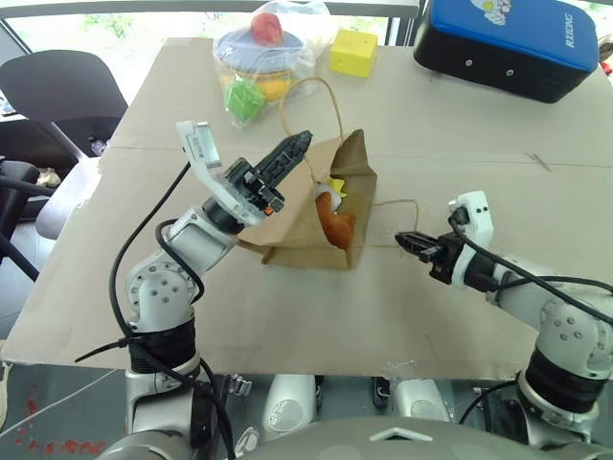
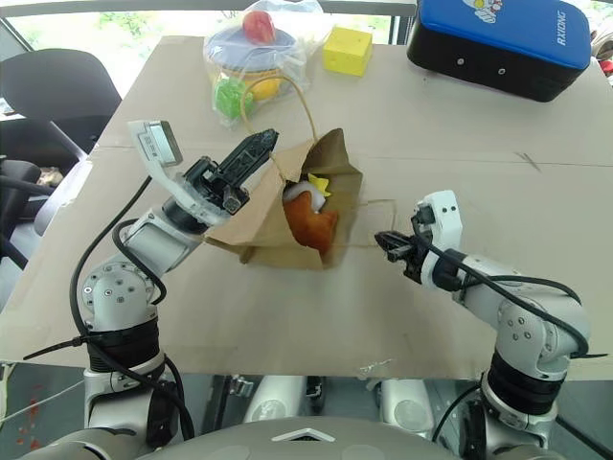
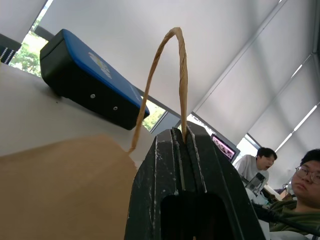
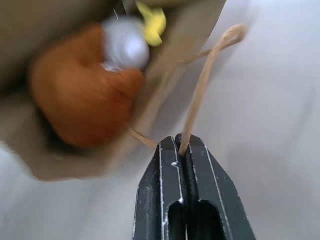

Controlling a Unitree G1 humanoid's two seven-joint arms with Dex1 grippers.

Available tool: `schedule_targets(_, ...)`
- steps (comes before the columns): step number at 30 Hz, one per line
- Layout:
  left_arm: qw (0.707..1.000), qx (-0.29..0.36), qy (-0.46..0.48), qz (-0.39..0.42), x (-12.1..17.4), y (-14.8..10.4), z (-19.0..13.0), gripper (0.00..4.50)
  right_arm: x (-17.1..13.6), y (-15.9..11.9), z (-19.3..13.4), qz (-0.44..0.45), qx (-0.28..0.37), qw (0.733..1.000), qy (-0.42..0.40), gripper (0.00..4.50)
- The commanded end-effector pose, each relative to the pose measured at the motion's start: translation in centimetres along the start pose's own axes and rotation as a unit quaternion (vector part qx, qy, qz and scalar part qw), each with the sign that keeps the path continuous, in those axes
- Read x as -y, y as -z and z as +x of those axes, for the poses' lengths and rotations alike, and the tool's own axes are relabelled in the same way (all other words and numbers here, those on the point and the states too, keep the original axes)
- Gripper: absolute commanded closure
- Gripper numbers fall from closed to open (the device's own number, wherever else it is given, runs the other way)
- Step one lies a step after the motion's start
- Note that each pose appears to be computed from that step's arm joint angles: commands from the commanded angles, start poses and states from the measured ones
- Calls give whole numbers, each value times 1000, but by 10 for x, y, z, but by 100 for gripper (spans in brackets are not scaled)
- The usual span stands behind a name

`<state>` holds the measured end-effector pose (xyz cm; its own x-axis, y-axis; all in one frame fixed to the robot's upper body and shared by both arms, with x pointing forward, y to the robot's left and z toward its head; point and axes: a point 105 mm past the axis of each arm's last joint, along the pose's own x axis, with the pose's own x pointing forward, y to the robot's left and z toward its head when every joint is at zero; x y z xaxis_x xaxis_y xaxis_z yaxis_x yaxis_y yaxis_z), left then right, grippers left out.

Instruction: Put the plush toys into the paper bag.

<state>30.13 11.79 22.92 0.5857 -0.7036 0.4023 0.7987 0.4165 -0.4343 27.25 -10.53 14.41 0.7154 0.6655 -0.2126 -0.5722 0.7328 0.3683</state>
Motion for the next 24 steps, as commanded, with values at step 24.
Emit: schedule_targets(24,962,-197,113,154,-59,26,58,450,-70,-97,-50,-216,129,960,-121,446)
